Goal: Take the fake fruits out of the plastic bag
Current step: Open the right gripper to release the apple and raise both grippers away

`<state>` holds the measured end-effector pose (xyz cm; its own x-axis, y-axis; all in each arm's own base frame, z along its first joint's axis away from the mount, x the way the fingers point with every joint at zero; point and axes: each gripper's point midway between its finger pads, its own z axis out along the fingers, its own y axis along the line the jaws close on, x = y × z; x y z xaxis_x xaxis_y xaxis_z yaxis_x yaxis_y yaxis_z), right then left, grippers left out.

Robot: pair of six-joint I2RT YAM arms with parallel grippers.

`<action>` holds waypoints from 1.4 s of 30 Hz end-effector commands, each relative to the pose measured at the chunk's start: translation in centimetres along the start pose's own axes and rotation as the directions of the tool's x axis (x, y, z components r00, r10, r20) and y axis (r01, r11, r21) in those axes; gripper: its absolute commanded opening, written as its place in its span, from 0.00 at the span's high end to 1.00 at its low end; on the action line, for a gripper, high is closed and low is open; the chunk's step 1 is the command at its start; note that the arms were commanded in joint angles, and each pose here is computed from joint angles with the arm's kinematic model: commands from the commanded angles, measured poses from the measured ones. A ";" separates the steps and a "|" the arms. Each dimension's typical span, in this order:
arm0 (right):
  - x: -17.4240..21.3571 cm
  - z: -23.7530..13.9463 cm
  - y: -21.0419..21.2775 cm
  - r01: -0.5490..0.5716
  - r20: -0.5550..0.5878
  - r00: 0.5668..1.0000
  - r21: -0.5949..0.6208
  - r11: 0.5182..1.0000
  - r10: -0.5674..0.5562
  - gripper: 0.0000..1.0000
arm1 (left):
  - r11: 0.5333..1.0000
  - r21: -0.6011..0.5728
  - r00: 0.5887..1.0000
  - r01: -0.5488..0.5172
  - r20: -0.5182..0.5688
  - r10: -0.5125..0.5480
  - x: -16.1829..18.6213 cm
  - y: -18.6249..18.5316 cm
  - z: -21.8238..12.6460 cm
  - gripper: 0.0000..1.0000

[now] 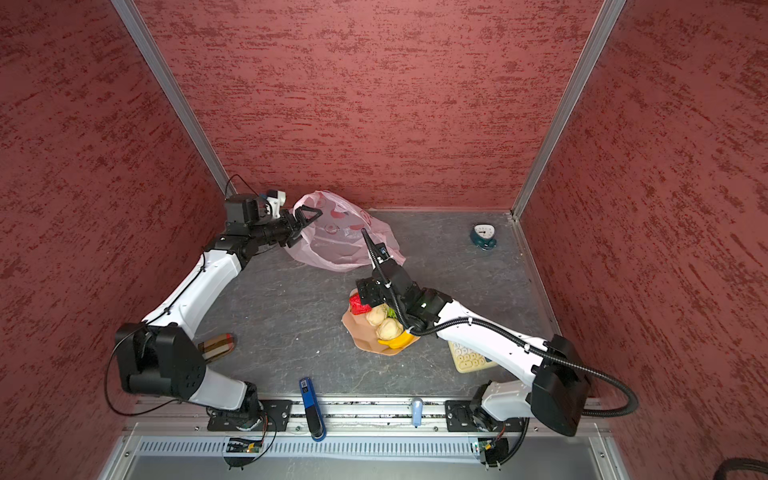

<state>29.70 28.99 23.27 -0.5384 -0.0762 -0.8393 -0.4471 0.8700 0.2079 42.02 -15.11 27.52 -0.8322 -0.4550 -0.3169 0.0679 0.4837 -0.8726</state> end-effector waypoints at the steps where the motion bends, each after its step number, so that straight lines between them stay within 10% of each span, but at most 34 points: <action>1: -2.1 -1.4 -1.0 -0.015 0.043 0.999 0.008 1.000 0.015 0.13 | 0.994 0.060 0.973 0.094 -0.218 -0.079 4.2 -1.8 -0.5 0.00; 9: -2.4 -1.2 -5.1 -0.159 0.041 0.986 -0.007 0.987 0.159 0.12 | 0.932 -0.354 0.969 -0.076 -0.247 -0.015 7.2 3.4 -3.6 0.00; 13: -2.6 -1.4 -7.2 -0.216 0.046 0.975 -0.003 0.976 0.216 0.12 | 0.956 -0.291 0.964 -0.049 -0.263 -0.031 8.7 3.3 -3.9 0.00; 20: -2.8 -2.0 -9.6 -0.227 0.063 0.973 0.058 0.972 0.223 0.11 | 0.858 -0.503 0.974 -0.107 -0.224 -0.010 9.7 7.3 -6.5 0.00; 24: -2.3 -2.1 -9.9 -0.218 0.039 0.976 0.070 0.974 0.215 0.11 | 0.977 -0.204 0.970 0.061 -0.217 -0.106 10.5 4.0 -5.2 0.00; 31: -1.8 -3.0 -9.9 -0.194 0.031 0.981 0.066 0.979 0.192 0.11 | 0.997 -0.001 0.946 0.078 -0.316 -0.075 13.1 2.1 -4.5 0.00; 37: -2.4 -3.3 -9.9 -0.175 0.041 0.984 0.068 0.982 0.172 0.11 | 0.948 -0.312 0.952 0.062 -0.267 -0.150 14.7 7.4 -5.6 0.00; 42: -2.9 -3.0 -9.7 -0.133 0.023 0.991 0.065 0.989 0.132 0.12 | 0.796 -0.605 0.987 0.027 -0.112 -0.118 14.5 11.4 -8.3 0.00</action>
<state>33.09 19.11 23.84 -0.5962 0.0750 -0.7994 -0.2922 0.9071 0.3030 26.92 -13.36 17.49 -0.9365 -0.3362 -0.0993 -0.1943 0.7335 -0.6514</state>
